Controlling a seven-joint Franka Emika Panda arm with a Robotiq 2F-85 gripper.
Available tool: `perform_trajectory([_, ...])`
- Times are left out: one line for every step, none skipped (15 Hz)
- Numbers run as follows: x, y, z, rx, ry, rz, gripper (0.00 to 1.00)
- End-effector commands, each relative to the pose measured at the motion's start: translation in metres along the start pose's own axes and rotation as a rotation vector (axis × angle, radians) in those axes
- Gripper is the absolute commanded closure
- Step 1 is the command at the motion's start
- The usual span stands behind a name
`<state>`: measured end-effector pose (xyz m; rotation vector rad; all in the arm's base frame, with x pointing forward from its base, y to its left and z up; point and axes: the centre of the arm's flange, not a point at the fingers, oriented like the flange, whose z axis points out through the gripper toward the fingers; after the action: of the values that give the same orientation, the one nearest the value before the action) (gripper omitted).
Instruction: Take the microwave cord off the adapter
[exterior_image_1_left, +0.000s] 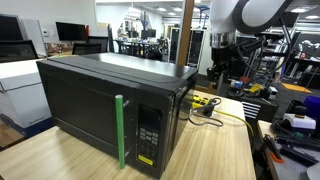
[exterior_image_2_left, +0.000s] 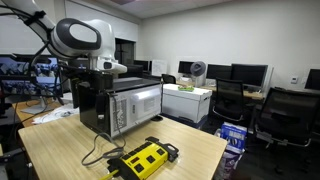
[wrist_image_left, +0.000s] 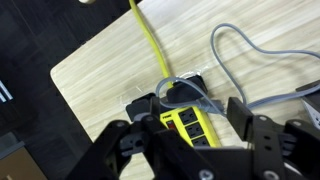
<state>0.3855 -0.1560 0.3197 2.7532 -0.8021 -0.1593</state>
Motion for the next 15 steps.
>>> perform_trajectory([-0.001, 0.025, -0.050, 0.000, 0.006, 0.026, 0.02])
perform_trajectory([0.001, 0.029, -0.058, -0.004, 0.007, 0.040, 0.00])
perform_trajectory([0.003, 0.034, -0.066, 0.004, 0.019, 0.055, 0.00])
perform_trajectory([0.004, 0.039, -0.076, 0.025, 0.029, 0.062, 0.00])
perform_trajectory([0.006, 0.044, -0.086, 0.051, 0.026, 0.057, 0.00])
perform_trajectory([0.007, 0.048, -0.093, 0.077, 0.006, 0.048, 0.00])
perform_trajectory([0.006, 0.049, -0.095, 0.082, -0.001, 0.022, 0.00])
perform_trajectory([0.006, 0.050, -0.097, 0.093, -0.015, -0.003, 0.00])
perform_trajectory([0.005, 0.051, -0.099, 0.103, -0.021, -0.055, 0.00])
perform_trajectory([0.009, 0.044, -0.090, 0.071, 0.006, 0.014, 0.00])
perform_trajectory([0.009, 0.046, -0.092, 0.079, 0.001, -0.010, 0.00])
perform_trajectory([0.009, 0.047, -0.093, 0.081, -0.001, -0.022, 0.00])
perform_trajectory([0.009, 0.047, -0.093, 0.081, -0.002, -0.027, 0.00])
perform_trajectory([0.009, 0.047, -0.093, 0.081, -0.002, -0.029, 0.00])
perform_trajectory([0.008, 0.047, -0.093, 0.081, -0.002, -0.030, 0.00])
